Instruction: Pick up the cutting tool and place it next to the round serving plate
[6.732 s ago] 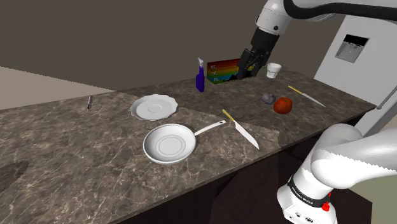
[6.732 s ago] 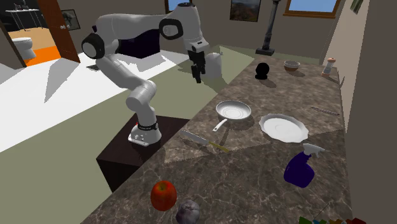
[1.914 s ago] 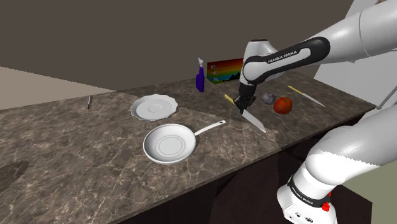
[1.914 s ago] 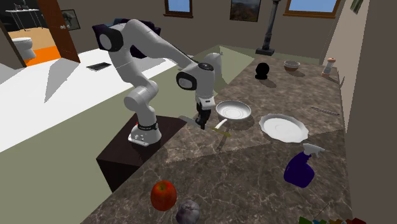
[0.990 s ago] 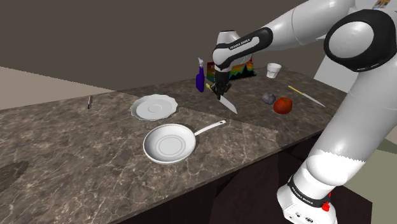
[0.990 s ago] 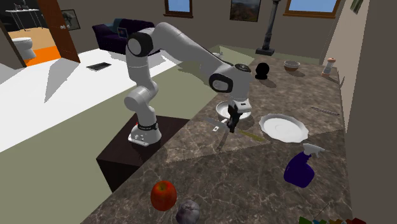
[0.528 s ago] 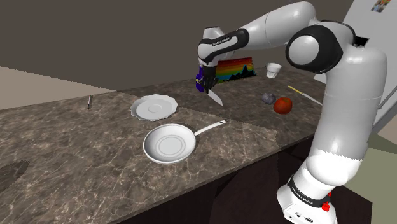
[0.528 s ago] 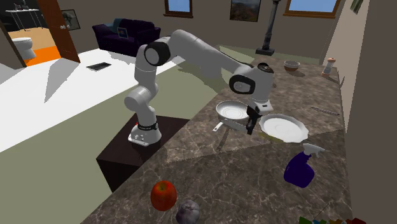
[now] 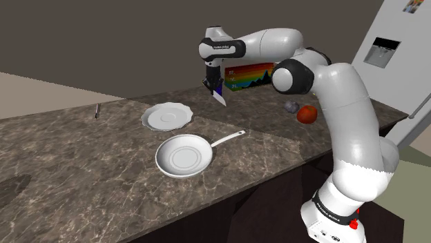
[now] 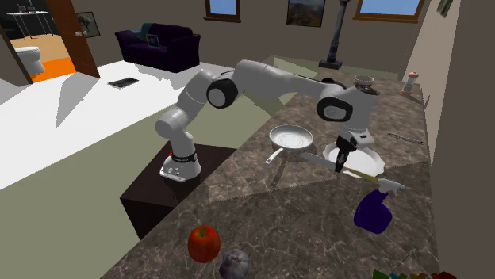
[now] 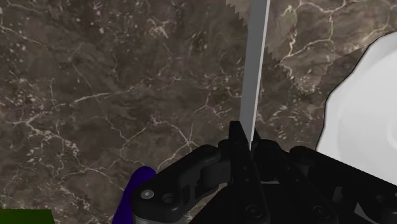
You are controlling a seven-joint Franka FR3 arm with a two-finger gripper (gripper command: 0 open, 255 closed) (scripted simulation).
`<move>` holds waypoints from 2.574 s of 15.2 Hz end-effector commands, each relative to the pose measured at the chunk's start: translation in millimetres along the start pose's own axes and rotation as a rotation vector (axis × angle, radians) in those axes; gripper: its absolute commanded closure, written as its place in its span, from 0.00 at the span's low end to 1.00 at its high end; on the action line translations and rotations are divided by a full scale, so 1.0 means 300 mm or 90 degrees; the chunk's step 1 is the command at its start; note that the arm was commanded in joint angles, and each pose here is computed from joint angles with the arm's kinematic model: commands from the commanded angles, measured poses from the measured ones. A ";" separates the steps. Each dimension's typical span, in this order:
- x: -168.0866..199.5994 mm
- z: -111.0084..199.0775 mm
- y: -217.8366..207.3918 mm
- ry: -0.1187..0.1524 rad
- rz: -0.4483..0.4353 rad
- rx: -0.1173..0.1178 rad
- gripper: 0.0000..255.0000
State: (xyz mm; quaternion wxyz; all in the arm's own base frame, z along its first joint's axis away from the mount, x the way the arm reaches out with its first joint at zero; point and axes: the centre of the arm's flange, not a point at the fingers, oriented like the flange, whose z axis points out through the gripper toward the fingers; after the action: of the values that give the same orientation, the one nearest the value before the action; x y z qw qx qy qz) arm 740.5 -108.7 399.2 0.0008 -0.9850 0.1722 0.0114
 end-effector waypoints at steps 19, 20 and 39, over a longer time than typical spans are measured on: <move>0.035 0.341 -0.008 0.000 0.000 0.000 1.00; 0.035 0.349 -0.008 0.000 0.000 0.000 1.00; 0.035 0.182 -0.008 0.000 0.000 0.000 0.00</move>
State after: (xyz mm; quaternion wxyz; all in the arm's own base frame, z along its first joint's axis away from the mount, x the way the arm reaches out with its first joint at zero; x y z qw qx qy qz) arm 750.3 -109.7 341.6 0.0009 -0.9850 0.1721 0.0106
